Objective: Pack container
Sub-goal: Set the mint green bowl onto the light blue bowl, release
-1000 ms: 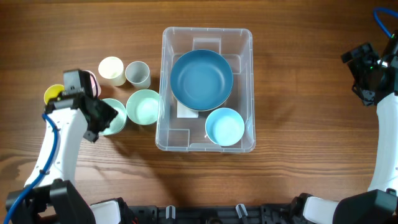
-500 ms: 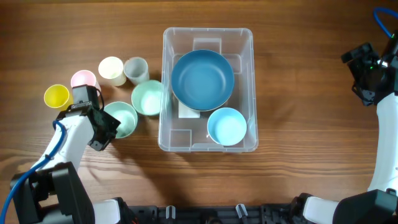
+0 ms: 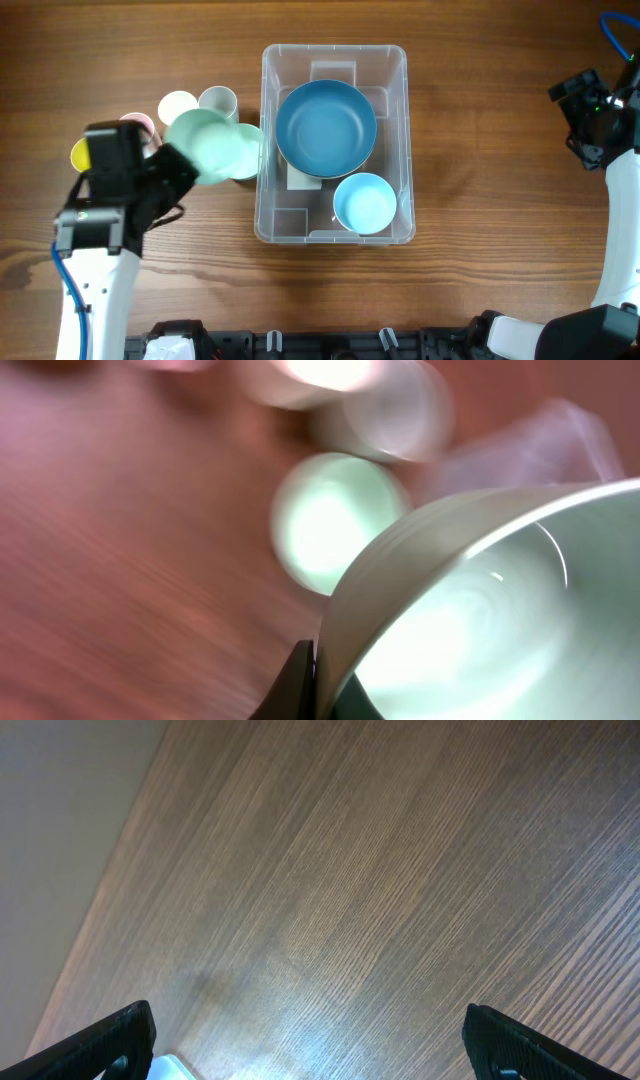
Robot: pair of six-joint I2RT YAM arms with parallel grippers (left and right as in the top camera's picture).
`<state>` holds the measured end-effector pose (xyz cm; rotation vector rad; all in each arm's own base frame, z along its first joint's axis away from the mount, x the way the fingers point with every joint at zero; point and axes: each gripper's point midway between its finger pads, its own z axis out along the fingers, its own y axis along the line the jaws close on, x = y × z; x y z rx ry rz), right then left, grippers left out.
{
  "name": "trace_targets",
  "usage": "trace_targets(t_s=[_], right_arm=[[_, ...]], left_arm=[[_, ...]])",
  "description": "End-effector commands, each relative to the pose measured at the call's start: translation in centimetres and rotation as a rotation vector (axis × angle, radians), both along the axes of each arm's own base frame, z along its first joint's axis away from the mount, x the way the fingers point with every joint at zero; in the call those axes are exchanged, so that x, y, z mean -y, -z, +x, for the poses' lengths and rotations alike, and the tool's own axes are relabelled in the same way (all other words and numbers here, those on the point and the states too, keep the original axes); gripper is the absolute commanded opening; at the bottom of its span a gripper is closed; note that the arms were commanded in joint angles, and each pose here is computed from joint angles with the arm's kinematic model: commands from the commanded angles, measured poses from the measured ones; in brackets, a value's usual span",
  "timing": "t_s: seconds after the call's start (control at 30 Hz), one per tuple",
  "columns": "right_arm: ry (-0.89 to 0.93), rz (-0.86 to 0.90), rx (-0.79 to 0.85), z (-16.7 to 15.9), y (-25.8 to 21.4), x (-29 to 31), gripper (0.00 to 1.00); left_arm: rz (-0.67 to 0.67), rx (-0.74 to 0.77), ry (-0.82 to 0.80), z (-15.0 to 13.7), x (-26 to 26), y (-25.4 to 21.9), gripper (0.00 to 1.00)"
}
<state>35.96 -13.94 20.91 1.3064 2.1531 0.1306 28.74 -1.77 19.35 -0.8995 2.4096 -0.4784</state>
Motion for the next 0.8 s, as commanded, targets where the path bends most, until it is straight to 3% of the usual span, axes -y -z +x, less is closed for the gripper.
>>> trace_targets(t_s=[0.0, 0.13, 0.23, 0.43, 0.5, 0.57, 0.63, 0.77], right_arm=[[0.014, 0.005, -0.013, 0.1, 0.6, 0.1, 1.0], [0.014, 0.005, -0.014, 0.1, 0.6, 0.1, 1.0], [0.014, 0.005, -0.013, 0.1, 0.6, 0.1, 0.99], [0.014, 0.005, -0.014, 0.1, 0.6, 0.1, 1.0], [0.014, 0.005, -0.013, 0.1, 0.6, 0.1, 0.99], [0.014, 0.005, -0.013, 0.1, 0.6, 0.1, 1.0], [0.014, 0.005, -0.013, 0.1, 0.6, 0.1, 1.0], [0.014, 0.005, -0.013, 0.1, 0.6, 0.1, 1.0]], left_arm=[[-0.037, 0.101, 0.354, 0.3, 8.4, -1.9, 0.04], [0.041, 0.131, 0.628, -0.1, 15.4, -0.4, 0.04], [0.103, 0.066, 0.796, -1.0, 20.1, 3.4, 0.04], [0.119, -0.073, 0.911, -2.2, 24.0, 9.6, 0.04], [0.112, -0.08, 0.932, -2.6, 24.6, 9.9, 0.13], [0.127, -0.077, 0.929, -2.6, 24.5, 9.9, 0.39], [0.132, -0.064, 0.91, -1.9, 24.2, 9.5, 0.47], [0.123, -0.003, 0.782, 1.8, 21.1, 2.9, 0.48]])
